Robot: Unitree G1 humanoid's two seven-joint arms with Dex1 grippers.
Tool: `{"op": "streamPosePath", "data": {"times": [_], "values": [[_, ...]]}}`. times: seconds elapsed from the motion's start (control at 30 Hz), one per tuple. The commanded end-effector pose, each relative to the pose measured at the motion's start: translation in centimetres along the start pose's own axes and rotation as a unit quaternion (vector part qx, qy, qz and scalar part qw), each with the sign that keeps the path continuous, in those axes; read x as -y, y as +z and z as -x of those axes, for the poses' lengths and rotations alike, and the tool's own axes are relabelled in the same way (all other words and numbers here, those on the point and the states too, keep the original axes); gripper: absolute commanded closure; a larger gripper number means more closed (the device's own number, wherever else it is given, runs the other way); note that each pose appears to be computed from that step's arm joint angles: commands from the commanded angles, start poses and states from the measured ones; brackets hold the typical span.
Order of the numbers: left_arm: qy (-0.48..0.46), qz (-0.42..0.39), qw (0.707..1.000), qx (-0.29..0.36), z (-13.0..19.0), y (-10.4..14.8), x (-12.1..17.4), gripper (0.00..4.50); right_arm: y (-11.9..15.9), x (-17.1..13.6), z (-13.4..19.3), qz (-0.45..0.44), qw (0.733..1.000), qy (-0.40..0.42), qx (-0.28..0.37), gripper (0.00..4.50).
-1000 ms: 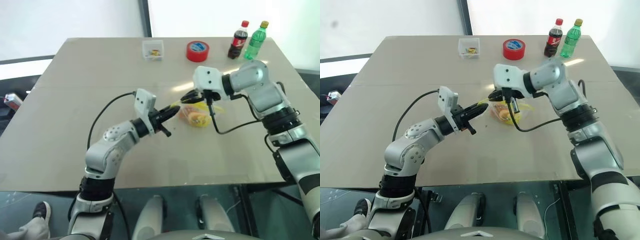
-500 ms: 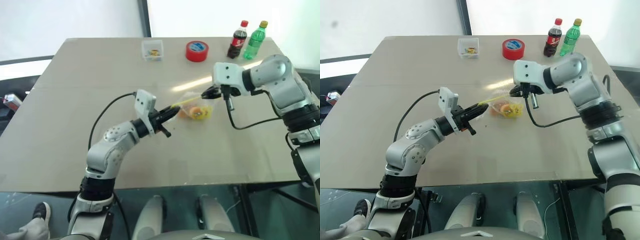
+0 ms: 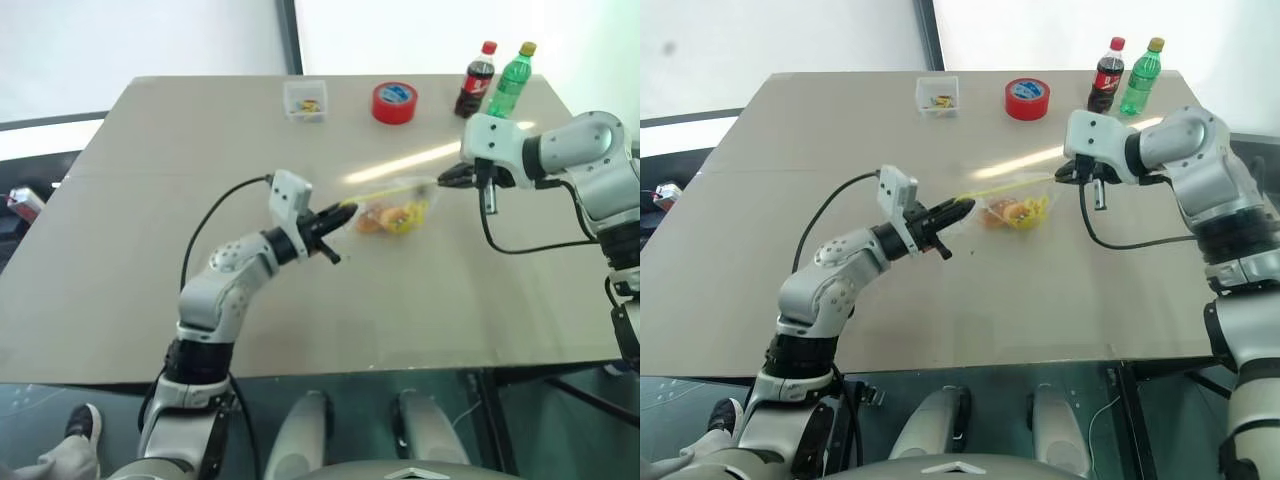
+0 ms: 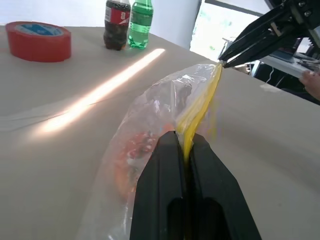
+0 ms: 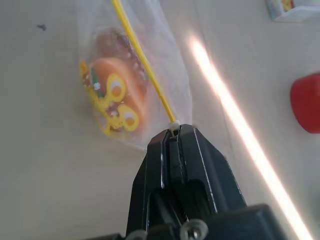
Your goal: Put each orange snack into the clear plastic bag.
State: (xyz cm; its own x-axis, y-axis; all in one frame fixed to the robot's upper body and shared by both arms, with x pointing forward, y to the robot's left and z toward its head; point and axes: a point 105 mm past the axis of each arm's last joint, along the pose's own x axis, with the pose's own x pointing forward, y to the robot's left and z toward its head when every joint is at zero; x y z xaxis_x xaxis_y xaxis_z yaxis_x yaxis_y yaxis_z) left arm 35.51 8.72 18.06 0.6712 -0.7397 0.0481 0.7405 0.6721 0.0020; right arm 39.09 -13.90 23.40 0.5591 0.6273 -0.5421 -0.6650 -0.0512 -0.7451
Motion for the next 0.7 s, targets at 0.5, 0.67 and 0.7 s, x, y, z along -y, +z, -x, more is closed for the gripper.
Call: {"op": "streamPosePath", "data": {"times": [0.5, 0.67, 0.7], "values": [[-0.001, -0.192, 0.981, -0.019, -0.6, 1.1, -2.1, 4.5, 0.7, 0.6, 1.0, -0.021, 0.994, -0.103, 0.023, 4.46], [0.015, -0.127, 0.988, -0.086, 2.3, -4.5, -0.5, 2.09, -1.7, -6.4, -0.1, -0.112, 0.992, -0.051, -0.004, 2.75], [0.021, -0.125, 0.988, -0.093, 2.8, -4.9, -0.4, 1.9, -2.3, -7.6, 0.2, -0.131, 0.99, -0.043, -0.013, 2.75]]}}
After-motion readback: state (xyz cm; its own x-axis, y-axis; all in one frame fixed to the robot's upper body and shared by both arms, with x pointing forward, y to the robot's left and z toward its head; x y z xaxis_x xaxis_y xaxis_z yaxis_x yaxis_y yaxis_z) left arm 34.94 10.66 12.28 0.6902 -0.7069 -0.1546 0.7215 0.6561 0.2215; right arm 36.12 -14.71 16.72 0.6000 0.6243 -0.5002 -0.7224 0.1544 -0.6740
